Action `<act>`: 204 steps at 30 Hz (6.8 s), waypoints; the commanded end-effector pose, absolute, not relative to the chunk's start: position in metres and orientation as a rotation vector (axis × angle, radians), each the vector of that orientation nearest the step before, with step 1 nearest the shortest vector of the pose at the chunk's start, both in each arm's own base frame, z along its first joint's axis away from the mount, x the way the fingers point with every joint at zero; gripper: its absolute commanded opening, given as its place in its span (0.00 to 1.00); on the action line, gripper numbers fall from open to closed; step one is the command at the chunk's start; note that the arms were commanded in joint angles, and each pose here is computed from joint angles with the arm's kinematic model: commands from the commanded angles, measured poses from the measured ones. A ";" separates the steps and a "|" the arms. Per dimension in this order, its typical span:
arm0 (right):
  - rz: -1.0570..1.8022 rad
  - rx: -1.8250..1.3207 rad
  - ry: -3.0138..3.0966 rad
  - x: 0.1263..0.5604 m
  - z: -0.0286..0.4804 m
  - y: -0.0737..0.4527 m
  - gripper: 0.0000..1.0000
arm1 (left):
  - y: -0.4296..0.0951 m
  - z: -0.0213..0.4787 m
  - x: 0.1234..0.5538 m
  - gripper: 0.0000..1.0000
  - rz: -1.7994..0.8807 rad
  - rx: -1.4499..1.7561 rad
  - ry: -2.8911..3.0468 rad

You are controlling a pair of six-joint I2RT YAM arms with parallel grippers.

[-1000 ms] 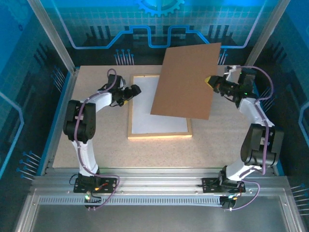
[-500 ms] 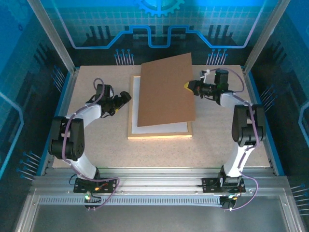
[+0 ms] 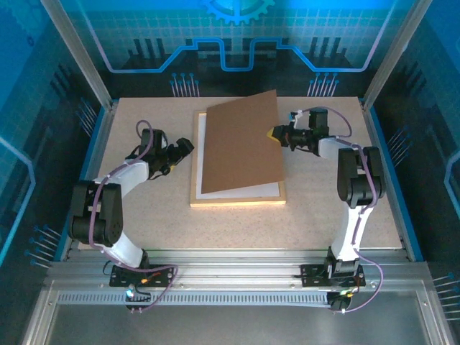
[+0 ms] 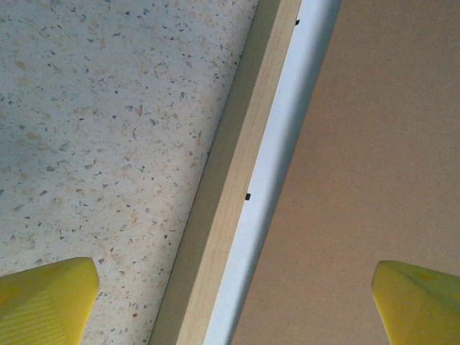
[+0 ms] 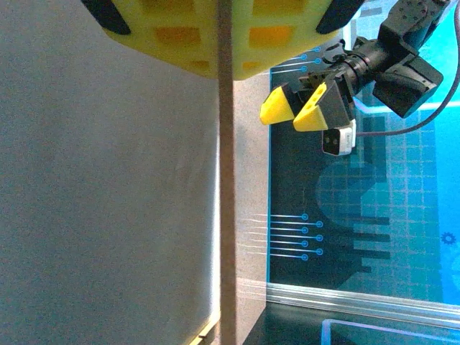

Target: Put the photo into the frame

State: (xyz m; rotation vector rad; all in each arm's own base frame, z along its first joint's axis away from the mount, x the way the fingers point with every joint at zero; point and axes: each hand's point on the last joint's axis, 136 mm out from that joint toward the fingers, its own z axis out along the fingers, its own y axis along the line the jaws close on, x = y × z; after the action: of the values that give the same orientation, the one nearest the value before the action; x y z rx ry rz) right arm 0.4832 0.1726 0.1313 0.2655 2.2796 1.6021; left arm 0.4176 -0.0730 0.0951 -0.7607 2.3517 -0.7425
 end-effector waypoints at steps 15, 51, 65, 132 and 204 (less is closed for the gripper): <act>1.680 0.157 2.300 0.480 0.142 0.190 0.00 | -0.057 0.097 0.416 0.99 -0.728 -0.825 2.302; 1.625 0.209 2.421 0.462 0.119 0.196 0.00 | -0.056 0.092 0.406 0.99 -0.716 -0.821 2.312; 1.634 0.210 2.401 0.472 0.113 0.203 0.01 | -0.066 0.084 0.410 0.99 -0.787 -0.827 2.313; 1.375 0.266 2.526 0.457 0.073 0.215 0.40 | -0.141 0.060 0.409 0.99 -0.902 -0.734 2.413; 0.513 -0.152 2.776 0.446 0.083 0.212 0.79 | -0.153 0.059 0.411 0.99 -0.929 -0.696 2.421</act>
State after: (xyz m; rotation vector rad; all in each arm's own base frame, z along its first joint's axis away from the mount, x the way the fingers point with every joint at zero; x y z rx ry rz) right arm 0.4478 0.1833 0.0727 -0.0426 2.7981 0.4539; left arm 0.4099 -0.1296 0.0530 -0.7708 2.4065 -0.8398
